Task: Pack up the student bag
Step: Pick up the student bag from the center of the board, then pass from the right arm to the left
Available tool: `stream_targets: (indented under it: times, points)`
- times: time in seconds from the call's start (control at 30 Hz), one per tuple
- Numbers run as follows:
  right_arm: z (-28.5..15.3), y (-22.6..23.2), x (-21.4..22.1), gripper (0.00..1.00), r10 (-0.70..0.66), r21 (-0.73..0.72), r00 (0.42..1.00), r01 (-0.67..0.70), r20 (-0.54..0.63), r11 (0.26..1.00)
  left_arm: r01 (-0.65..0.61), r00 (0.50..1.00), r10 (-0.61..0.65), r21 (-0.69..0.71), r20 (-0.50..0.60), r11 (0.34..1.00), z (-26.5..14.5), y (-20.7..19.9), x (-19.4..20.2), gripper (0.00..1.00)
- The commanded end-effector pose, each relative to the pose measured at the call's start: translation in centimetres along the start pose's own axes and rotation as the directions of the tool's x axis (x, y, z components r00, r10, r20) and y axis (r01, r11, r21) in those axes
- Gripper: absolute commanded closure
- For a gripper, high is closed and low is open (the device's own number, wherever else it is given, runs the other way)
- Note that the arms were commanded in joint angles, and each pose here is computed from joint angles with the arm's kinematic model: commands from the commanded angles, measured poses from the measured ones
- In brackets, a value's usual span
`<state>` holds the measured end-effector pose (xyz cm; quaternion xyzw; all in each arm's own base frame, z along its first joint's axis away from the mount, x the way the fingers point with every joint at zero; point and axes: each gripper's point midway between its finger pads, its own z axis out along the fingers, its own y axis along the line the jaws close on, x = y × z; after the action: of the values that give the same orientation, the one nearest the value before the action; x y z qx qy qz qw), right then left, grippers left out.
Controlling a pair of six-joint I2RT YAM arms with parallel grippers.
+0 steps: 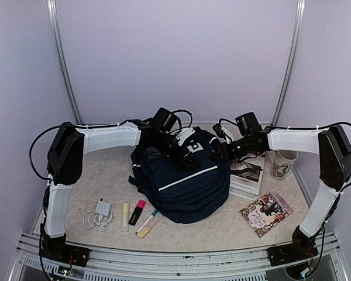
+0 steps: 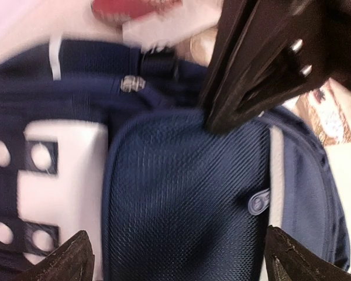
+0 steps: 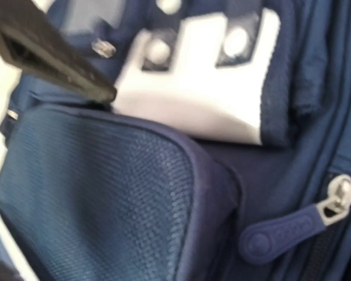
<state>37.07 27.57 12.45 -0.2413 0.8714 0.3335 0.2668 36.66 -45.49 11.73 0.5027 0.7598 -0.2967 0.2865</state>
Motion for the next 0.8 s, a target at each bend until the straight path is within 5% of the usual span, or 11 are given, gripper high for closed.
stream_targets:
  times: [0.0,0.3,0.57,0.7,0.77]
  points:
    - [-3.4,5.6,-5.8,1.00,-0.260,-0.103,0.950,0.280,0.174,0.954,-0.178,0.964,0.185,-0.054,0.189,0.983,-4.8,-1.0,-6.7,0.01]
    - [-6.0,8.4,-8.5,1.00,-0.471,-0.097,0.846,0.506,0.252,0.857,-0.273,0.959,0.275,-0.047,0.061,0.961,-2.8,0.3,-5.1,0.01]
    - [-8.1,11.5,-9.7,1.00,-0.575,-0.132,0.741,0.646,0.346,0.752,-0.334,0.935,0.334,-0.020,0.115,0.942,-1.7,-1.0,-6.1,0.05]
    - [-8.5,12.2,-9.9,1.00,-0.594,-0.137,0.710,0.677,0.379,0.723,-0.354,0.929,0.350,0.009,0.124,0.935,-1.5,-1.5,-5.9,0.32]
    - [-8.4,12.1,-10.1,1.00,-0.593,-0.135,0.709,0.678,0.382,0.723,-0.360,0.926,0.354,0.022,0.131,0.933,-1.7,-1.8,-5.9,0.68]
